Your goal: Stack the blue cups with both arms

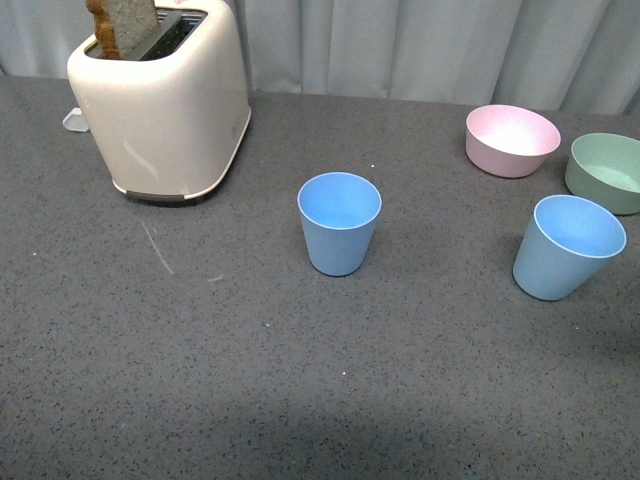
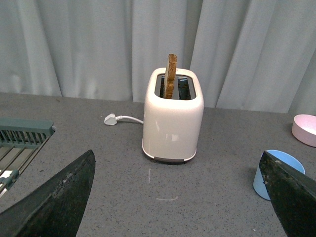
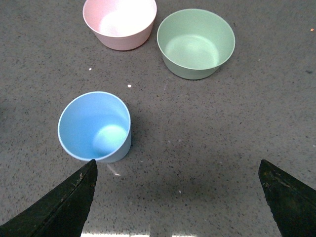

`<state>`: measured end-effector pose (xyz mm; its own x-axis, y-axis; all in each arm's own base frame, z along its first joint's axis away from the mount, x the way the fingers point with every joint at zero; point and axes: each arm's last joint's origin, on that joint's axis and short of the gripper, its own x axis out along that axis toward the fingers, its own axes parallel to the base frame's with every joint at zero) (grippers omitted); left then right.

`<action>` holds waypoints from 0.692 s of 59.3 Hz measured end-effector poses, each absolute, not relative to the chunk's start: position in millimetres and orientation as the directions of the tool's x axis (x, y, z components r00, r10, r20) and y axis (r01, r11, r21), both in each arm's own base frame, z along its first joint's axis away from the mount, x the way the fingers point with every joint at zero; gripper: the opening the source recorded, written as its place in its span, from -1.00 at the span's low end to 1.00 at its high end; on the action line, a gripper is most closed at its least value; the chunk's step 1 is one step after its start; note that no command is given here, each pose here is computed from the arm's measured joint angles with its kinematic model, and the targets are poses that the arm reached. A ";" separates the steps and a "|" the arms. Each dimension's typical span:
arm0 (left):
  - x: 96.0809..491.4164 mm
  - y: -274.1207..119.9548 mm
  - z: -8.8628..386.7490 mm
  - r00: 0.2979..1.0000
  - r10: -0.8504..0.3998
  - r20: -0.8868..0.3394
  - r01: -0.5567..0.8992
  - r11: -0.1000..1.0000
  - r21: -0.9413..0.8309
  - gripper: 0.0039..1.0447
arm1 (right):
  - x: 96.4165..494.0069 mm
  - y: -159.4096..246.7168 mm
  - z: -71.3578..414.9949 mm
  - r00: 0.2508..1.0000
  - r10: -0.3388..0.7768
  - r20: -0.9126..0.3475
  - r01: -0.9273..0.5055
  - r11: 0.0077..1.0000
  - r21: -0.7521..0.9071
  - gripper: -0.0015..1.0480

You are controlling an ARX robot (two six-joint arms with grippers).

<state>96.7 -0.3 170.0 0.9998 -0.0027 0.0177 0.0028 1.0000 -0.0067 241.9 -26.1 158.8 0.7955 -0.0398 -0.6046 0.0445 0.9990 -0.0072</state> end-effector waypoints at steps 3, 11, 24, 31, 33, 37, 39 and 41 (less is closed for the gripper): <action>96.7 -0.3 170.0 1.000 -0.003 0.018 0.003 1.000 -0.006 0.88 | 253.8 -25.7 156.1 0.770 -0.025 -0.638 0.048 0.999 0.019 0.81; 96.7 -0.3 170.0 1.000 -0.003 0.018 0.003 1.000 -0.006 0.88 | 281.6 -20.8 143.6 0.695 0.011 -0.719 0.068 0.994 0.081 0.81; 96.7 -0.3 170.0 1.000 -0.003 0.018 0.003 1.000 -0.006 0.88 | 310.8 -11.9 121.3 0.622 0.015 -0.783 0.119 0.986 0.114 0.81; 96.7 -0.3 170.0 1.000 -0.003 0.018 0.003 1.000 -0.006 0.88 | 322.2 -8.5 112.0 0.601 -0.002 -0.799 0.153 0.982 0.113 0.81; 96.7 -0.3 170.0 1.000 -0.003 0.018 0.003 1.000 -0.007 0.88 | 325.4 -7.9 109.3 0.594 -0.006 -0.804 0.164 0.980 0.113 0.81; 96.7 -0.3 170.0 1.000 -0.003 0.018 0.003 1.000 -0.006 0.88 | 330.6 -6.8 103.7 0.572 -0.011 -0.820 0.193 0.974 0.122 0.81; 96.7 -0.3 170.0 1.000 -0.003 0.018 0.003 1.000 -0.006 0.88 | 332.2 -6.4 100.7 0.558 -0.009 -0.830 0.208 0.970 0.129 0.76; 96.7 -0.3 170.0 1.000 -0.003 0.018 0.003 1.000 -0.006 0.88 | 334.1 -5.8 97.4 0.546 -0.013 -0.838 0.221 0.967 0.129 0.63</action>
